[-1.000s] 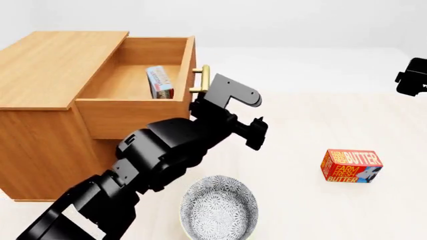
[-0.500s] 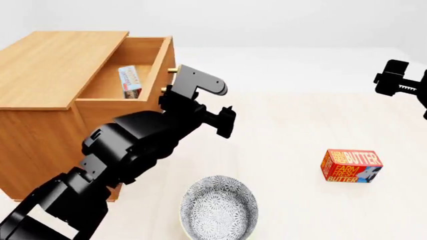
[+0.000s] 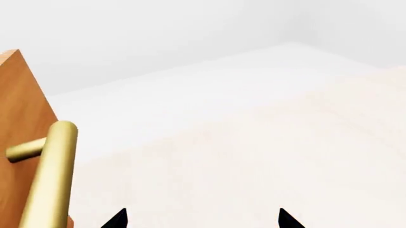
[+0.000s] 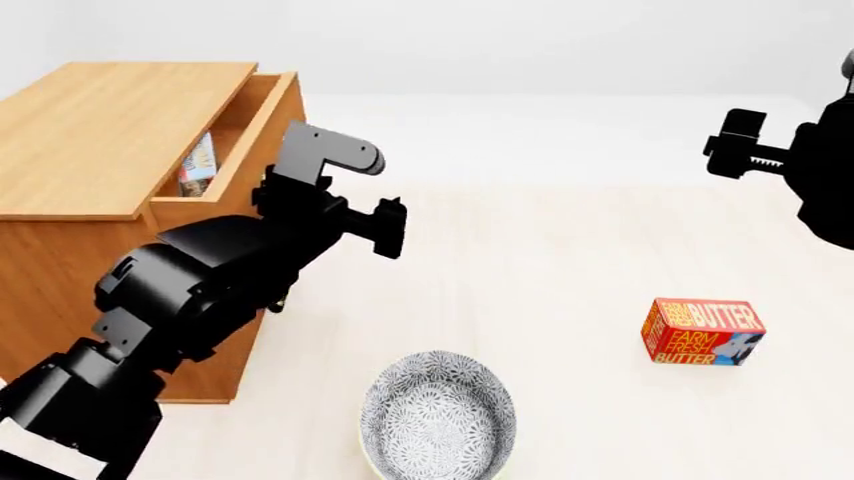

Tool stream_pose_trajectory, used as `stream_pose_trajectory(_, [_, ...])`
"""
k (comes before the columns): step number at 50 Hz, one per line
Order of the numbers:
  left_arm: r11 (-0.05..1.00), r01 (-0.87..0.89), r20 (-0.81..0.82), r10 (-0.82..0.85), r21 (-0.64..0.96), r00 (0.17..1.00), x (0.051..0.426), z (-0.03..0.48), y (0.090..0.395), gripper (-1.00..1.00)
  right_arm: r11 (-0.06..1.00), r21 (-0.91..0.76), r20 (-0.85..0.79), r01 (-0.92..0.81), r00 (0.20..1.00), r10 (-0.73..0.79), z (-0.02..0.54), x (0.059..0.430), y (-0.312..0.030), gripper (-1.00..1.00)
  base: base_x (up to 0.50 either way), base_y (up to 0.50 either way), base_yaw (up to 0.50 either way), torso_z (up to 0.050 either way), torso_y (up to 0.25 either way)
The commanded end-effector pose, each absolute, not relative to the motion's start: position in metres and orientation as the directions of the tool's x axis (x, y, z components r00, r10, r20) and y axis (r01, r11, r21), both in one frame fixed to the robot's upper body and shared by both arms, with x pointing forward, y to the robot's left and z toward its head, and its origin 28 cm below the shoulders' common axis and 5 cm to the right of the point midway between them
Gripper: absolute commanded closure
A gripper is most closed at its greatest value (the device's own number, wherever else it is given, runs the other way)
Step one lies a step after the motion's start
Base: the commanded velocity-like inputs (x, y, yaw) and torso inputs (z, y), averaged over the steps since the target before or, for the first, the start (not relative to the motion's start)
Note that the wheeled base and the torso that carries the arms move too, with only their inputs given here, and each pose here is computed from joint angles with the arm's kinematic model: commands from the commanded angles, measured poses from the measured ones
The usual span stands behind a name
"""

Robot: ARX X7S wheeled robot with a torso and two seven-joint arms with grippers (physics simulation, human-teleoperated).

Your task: Put the chocolate pudding in the top drawer of the cabinet and close it.

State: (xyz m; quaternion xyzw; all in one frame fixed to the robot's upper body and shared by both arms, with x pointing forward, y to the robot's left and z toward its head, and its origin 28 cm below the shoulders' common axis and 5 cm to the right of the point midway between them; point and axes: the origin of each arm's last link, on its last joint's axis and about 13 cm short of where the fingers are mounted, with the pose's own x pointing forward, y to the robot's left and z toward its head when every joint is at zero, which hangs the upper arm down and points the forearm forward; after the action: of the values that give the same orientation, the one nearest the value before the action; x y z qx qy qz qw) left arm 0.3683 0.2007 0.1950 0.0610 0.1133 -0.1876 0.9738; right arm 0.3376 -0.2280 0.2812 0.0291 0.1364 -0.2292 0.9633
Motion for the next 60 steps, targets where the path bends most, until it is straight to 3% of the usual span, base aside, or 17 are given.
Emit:
stream_pose_trajectory(1, [0.951,0.292,-0.235,-0.262,0.102,0.936,0.369,0.199,0.229,-1.00,0.899,-0.008,-0.275,0.438,0.863,-0.423,0.281,0.340,-0.225,-1.00,0.00,0.00,0.00,0.000,0.000])
stream_pose_trajectory(39, [0.978,0.168,-0.235,-0.137,0.120,0.962,0.361,0.201,0.269,-1.00,0.896,-0.002,-0.282,0.444,0.860,-0.426,0.276,0.344,-0.225,-1.00,0.00,0.00,0.00,0.000,0.000])
stream_pose_trajectory(60, [0.955,0.274,-0.187,-0.250,0.112,0.950,0.319,0.208,0.262,-1.00,0.922,-0.004,-0.287,0.388,0.882,-0.373,0.256,0.326,-0.221,-1.00,0.00,0.00,0.00,0.000,0.000])
